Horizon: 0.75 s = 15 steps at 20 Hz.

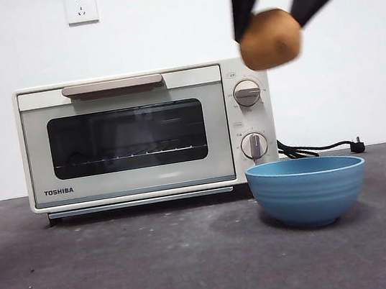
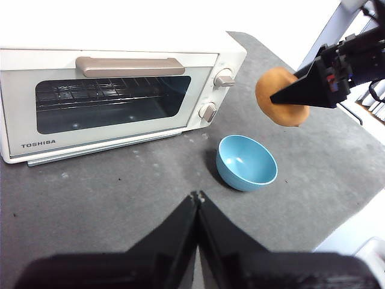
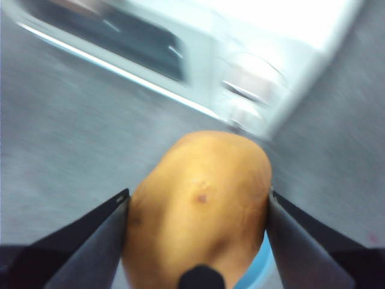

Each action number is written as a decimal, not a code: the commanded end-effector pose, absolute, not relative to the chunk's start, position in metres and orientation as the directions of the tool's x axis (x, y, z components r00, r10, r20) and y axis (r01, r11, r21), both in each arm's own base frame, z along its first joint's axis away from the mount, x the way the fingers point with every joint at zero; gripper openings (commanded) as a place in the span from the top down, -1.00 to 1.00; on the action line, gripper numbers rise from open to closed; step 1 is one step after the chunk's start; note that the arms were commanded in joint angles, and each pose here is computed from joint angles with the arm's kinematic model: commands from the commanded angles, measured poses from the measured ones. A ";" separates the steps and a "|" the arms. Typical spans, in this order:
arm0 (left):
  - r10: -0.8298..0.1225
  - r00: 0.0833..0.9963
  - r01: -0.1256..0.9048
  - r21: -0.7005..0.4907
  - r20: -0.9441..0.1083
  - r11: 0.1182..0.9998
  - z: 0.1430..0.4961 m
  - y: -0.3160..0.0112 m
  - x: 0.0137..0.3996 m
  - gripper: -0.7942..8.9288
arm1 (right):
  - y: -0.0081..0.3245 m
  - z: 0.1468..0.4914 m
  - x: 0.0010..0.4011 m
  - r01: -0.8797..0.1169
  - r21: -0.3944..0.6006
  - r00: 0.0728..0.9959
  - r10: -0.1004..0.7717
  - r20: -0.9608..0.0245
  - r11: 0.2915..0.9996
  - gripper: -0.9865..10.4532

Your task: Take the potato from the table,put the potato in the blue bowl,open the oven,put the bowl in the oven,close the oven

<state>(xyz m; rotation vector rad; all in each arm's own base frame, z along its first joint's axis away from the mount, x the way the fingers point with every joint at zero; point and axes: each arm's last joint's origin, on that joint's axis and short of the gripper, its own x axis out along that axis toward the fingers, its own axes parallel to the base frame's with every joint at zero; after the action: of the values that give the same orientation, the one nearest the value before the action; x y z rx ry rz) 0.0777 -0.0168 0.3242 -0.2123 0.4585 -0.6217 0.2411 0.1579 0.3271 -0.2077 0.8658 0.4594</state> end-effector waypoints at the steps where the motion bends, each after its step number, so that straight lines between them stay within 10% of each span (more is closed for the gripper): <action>1: -0.602 0.720 0.519 -0.309 -0.345 0.797 0.325 -0.017 0.078 0.85 | 0.153 0.305 0.246 -0.464 -0.004 0.534 0.276 -0.799 0.886 0.86; 15: -0.603 0.718 0.518 -0.311 -0.348 0.797 0.324 -0.017 0.079 0.85 | 0.156 0.188 0.263 -0.420 0.033 0.449 0.239 -0.861 0.907 0.86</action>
<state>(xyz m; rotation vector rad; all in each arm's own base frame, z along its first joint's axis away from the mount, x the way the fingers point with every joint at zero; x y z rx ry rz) 0.0787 -0.0168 0.3239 -0.2124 0.4624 -0.6216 0.2637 0.1557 0.1903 -0.2051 1.0225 0.4143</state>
